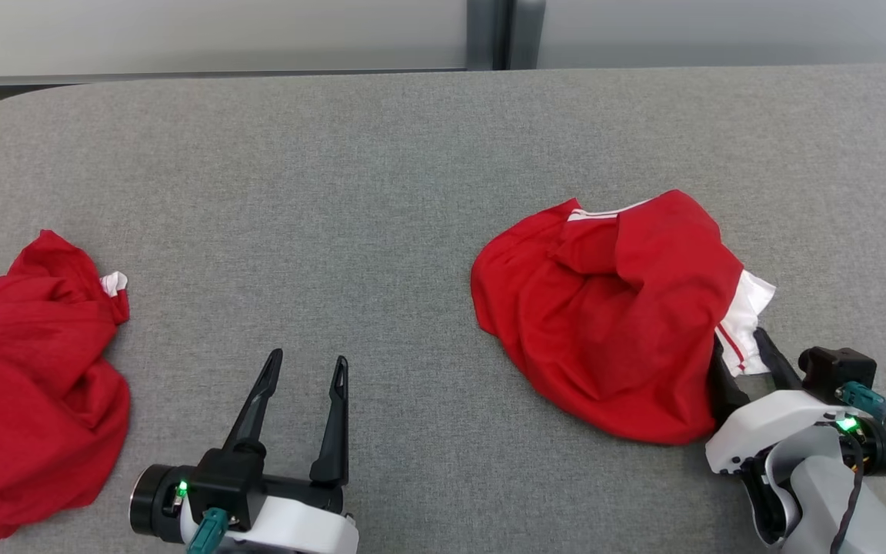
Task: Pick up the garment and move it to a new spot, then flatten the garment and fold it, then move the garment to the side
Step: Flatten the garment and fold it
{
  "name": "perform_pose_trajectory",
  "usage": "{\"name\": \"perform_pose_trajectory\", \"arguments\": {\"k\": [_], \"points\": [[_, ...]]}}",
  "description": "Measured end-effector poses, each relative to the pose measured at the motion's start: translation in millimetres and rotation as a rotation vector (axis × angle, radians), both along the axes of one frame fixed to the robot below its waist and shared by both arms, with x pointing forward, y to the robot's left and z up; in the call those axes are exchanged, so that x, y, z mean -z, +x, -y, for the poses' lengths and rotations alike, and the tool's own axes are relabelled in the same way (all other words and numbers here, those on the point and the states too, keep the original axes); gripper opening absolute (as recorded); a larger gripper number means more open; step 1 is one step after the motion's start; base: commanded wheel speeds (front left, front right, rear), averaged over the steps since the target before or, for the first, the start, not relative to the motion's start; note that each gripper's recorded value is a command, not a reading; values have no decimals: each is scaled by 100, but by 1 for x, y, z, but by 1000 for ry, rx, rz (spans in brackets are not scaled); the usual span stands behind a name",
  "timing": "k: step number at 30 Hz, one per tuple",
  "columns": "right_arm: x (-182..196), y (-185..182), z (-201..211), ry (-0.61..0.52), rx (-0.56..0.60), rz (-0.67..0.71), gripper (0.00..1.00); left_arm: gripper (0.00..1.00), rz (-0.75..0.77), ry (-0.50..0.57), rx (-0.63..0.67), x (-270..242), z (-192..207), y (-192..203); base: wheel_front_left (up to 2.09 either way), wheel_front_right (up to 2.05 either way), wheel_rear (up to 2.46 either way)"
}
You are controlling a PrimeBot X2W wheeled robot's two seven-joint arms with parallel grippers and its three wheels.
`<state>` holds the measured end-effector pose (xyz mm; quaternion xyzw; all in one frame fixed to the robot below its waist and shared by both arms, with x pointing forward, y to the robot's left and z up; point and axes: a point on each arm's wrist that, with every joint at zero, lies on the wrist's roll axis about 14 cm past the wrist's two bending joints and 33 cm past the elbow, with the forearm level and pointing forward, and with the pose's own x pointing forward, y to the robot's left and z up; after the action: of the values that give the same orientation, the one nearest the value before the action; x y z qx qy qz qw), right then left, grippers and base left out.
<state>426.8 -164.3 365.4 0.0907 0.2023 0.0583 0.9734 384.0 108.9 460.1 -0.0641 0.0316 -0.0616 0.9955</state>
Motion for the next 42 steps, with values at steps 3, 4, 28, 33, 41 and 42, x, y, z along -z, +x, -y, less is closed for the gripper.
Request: {"name": "perform_pose_trajectory", "arguments": {"k": [3, 4, 28, 33, 41, 42], "points": [[-2, 3, -2, -2, -11, 1, 0, 100, 14, 1, -3, -4, -1, 2, 0, 0, 0], [-5, 4, -2, -1, -12, 9, 0, 100, 19, 2, -7, -6, -1, 2, 0, 0, 0], [-378, 55, -8, -241, -62, 1058, 0, 100, 112, -35, 25, -41, 6, -25, 0, 0, 0], [-289, 47, -94, -152, -302, 866, 0, 100, 101, -42, 16, -38, 3, -27, 0, 0, 0], [-150, -30, -197, 40, -612, 501, 0, 100, 77, -46, -13, -31, -6, -24, 0, 0, 0], [-140, -43, -208, 62, -652, 468, 0, 100, 77, -43, -17, -30, -8, -23, 0, 0, 0]]}}
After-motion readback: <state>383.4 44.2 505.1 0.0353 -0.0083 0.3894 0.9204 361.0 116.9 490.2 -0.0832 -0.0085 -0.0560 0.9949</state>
